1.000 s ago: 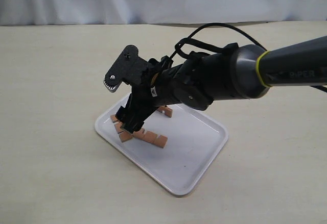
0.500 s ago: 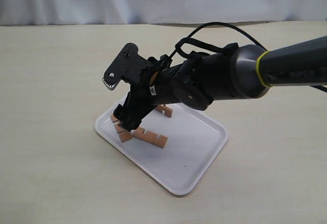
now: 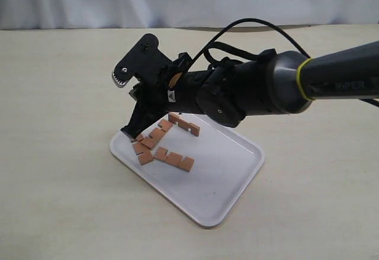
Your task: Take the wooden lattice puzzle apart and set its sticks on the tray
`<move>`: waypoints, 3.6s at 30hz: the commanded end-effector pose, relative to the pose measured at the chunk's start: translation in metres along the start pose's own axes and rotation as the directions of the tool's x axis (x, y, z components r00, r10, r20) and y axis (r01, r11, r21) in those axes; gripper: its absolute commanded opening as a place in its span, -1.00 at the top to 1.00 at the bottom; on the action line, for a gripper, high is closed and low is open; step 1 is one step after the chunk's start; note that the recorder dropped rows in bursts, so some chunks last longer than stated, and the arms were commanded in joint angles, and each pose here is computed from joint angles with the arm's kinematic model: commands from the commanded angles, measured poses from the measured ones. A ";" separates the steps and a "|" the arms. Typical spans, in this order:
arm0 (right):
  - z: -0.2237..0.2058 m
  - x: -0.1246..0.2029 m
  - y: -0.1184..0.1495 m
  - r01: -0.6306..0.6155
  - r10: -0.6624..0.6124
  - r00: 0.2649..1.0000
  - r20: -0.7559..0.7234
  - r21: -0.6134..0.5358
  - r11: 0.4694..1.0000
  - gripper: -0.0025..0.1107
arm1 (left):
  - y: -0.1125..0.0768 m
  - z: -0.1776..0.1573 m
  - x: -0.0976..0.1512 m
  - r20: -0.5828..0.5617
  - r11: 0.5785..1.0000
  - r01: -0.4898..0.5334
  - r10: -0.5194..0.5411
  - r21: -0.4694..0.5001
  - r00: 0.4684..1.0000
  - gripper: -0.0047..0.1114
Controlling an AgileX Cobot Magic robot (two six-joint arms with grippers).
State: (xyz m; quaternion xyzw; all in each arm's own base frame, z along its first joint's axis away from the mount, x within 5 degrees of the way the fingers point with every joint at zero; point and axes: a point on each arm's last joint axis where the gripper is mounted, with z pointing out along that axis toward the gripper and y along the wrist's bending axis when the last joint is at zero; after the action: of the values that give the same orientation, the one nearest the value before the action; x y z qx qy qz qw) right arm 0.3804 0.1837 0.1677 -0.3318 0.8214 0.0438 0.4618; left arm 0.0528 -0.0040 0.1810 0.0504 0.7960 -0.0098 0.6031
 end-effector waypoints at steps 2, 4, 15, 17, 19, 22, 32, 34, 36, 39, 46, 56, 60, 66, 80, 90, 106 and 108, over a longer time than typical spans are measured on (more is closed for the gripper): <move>-0.002 0.000 0.000 -0.041 0.041 0.999 -0.029 0.002 0.999 0.85 | 0.000 0.000 0.000 0.011 1.000 0.000 0.000 0.008 1.000 0.92; -0.003 0.000 -0.002 -0.050 0.050 0.996 -0.079 0.006 0.999 0.85 | 0.000 0.000 0.000 0.011 1.000 0.000 0.000 0.008 1.000 0.92; -0.015 -0.018 0.010 -0.105 0.063 0.910 -0.409 -0.083 0.991 0.85 | 0.000 0.000 0.000 0.011 1.000 0.000 0.000 0.008 1.000 0.92; -0.014 -0.022 0.019 -0.088 0.032 0.921 -0.388 -0.128 0.988 0.85 | 0.000 0.000 0.000 0.011 1.000 0.000 0.000 0.008 1.000 0.92; -0.014 -0.025 0.026 -0.085 0.022 0.931 -0.364 -0.159 0.984 0.85 | 0.000 0.000 0.000 0.011 1.000 0.000 0.000 0.008 1.000 0.92; -0.012 -0.029 0.025 -0.102 0.047 0.948 -0.313 -0.161 0.982 0.85 | 0.000 0.000 0.000 0.011 1.000 0.000 0.000 0.008 1.000 0.92; -0.035 -0.013 -0.088 -0.570 0.590 0.787 -0.178 0.155 0.807 0.85 | 0.000 0.000 0.000 0.011 1.000 0.000 0.000 0.008 1.000 0.92; -0.051 -0.005 -0.113 -0.625 0.657 0.737 -0.158 0.209 0.752 0.85 | 0.000 0.000 0.000 0.011 1.000 0.000 0.000 0.008 1.000 0.92; -0.069 0.010 -0.134 -0.660 0.704 0.699 -0.127 0.265 0.703 0.85 | 0.000 0.000 0.000 0.011 1.000 0.000 0.000 0.008 1.000 0.92; -0.078 0.039 -0.144 -0.674 0.740 0.655 -0.156 0.323 0.664 0.85 | 0.000 0.000 0.000 0.011 1.000 0.000 0.000 0.008 1.000 0.92; -0.113 0.079 -0.121 -0.701 0.792 0.574 -0.207 0.375 0.607 0.85 | 0.000 0.000 0.000 0.011 1.000 0.000 0.000 0.008 1.000 0.92; -0.206 0.103 -0.065 -0.757 0.804 0.594 0.025 0.356 0.548 0.85 | 0.000 0.000 0.000 0.011 1.000 0.000 0.000 0.008 1.000 0.92; -0.253 0.103 -0.041 -0.793 0.783 0.594 0.183 0.292 0.534 0.85 | 0.000 0.000 0.000 0.011 1.000 0.000 0.000 0.008 1.000 0.92; -0.320 0.122 0.002 -0.800 0.644 0.568 0.512 0.162 0.577 0.85 | 0.000 0.000 0.000 0.011 1.000 0.000 0.000 0.008 1.000 0.92; -0.351 0.152 0.034 -0.705 0.382 0.530 0.757 0.143 0.695 0.85 | 0.000 0.000 0.000 0.011 1.000 0.000 0.000 0.008 1.000 0.92; -0.342 0.161 0.035 -0.627 0.304 0.640 0.706 0.252 0.737 0.85 | 0.000 0.000 0.000 0.011 1.000 0.000 0.000 0.008 1.000 0.92; -0.326 0.178 0.040 -0.639 0.385 0.683 0.620 0.252 0.727 0.85 | 0.000 0.000 0.000 0.011 1.000 0.000 0.000 0.008 1.000 0.92; -0.326 0.178 0.040 -0.624 0.369 0.697 0.615 0.266 0.735 0.85 | 0.000 0.000 0.000 0.011 1.000 0.000 0.000 0.008 1.000 0.92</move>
State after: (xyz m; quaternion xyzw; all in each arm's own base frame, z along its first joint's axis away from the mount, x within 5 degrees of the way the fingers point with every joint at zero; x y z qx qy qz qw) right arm 0.0568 0.0017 0.2056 0.0617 0.7068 0.0756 0.7007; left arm 0.0528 -0.0040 0.1810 0.0504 0.7960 -0.0098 0.6031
